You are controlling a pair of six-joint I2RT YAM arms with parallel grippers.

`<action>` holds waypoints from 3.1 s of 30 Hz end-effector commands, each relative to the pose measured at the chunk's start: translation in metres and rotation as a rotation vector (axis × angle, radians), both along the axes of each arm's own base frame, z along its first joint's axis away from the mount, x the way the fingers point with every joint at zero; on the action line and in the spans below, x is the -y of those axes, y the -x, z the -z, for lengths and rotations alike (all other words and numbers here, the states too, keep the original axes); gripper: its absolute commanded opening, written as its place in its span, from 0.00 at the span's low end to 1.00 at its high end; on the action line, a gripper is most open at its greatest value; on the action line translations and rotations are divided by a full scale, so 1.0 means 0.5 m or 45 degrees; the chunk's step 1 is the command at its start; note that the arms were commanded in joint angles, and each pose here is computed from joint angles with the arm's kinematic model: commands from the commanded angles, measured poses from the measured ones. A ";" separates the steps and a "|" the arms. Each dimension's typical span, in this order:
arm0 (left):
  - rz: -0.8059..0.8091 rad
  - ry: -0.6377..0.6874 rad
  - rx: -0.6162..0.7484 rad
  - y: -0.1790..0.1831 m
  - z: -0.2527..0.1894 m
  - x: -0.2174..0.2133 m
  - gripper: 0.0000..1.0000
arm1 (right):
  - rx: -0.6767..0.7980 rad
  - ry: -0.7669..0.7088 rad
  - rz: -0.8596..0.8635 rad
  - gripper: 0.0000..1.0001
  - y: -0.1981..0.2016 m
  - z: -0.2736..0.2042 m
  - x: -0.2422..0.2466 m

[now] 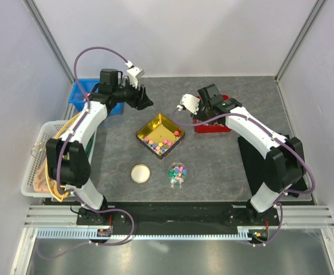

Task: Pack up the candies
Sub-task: Scoop the fake candies from the storage box.

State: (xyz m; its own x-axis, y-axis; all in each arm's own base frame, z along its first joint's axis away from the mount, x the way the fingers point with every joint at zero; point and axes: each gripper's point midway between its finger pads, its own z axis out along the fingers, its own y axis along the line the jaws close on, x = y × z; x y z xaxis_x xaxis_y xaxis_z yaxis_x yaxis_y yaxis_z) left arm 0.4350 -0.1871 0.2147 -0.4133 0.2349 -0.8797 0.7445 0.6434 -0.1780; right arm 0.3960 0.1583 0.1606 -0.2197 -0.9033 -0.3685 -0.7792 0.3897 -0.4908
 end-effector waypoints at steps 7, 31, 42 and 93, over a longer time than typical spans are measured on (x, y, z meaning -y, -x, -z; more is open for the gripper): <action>0.453 0.383 -0.261 0.116 -0.029 0.114 0.64 | 0.007 -0.211 -0.008 0.00 0.006 0.003 -0.119; 0.543 0.478 -0.315 0.143 -0.034 0.120 0.61 | 0.151 -0.129 0.018 0.00 0.015 0.033 -0.168; 0.245 0.317 -0.327 0.061 0.050 0.097 0.59 | 0.144 -0.205 -0.153 0.00 0.078 -0.014 -0.223; -0.121 -0.210 -0.250 -0.035 0.192 0.005 0.57 | 0.392 -0.059 0.012 0.00 0.045 -0.157 -0.073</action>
